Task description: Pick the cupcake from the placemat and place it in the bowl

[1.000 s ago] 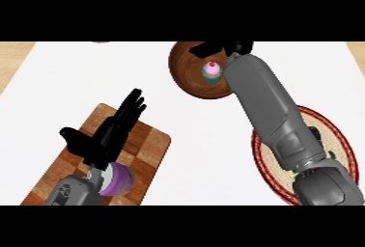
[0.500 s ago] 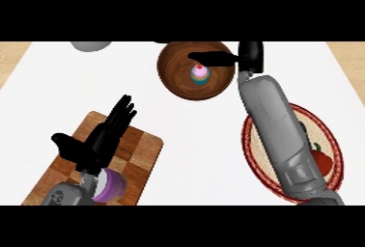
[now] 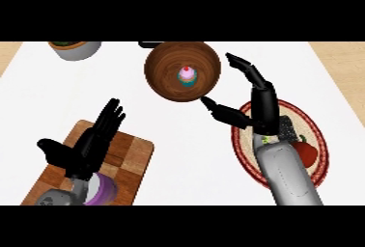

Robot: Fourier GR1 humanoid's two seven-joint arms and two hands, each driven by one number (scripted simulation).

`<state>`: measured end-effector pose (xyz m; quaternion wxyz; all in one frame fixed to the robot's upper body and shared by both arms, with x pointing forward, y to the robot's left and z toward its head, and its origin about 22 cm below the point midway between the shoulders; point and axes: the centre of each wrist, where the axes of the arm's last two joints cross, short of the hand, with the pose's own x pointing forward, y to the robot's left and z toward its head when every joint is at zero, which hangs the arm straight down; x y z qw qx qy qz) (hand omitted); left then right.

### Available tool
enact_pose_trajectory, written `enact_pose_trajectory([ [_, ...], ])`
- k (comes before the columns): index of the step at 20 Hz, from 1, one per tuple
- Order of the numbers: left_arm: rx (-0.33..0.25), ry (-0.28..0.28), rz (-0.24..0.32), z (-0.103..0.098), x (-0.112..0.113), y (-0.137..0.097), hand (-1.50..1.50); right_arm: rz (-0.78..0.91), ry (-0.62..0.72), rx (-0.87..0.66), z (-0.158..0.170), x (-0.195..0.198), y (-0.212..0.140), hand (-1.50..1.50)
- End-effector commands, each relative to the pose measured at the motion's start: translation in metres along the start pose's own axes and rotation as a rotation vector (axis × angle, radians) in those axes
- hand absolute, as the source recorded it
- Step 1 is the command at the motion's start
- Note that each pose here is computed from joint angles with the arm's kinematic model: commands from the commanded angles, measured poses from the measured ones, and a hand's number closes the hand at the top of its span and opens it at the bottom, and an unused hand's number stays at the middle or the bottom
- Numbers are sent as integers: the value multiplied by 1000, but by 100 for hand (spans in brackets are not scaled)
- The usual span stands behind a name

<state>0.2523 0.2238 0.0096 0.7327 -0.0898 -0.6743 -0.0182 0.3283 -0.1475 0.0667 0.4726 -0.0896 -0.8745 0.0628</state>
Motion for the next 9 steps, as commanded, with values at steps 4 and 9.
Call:
enact_pose_trajectory([
  [4,17,15,-10,0,5,2,0,-66,20,76,118,23,-10,150],
  [9,17,12,-19,10,0,7,0,-51,146,217,224,36,-26,150],
])
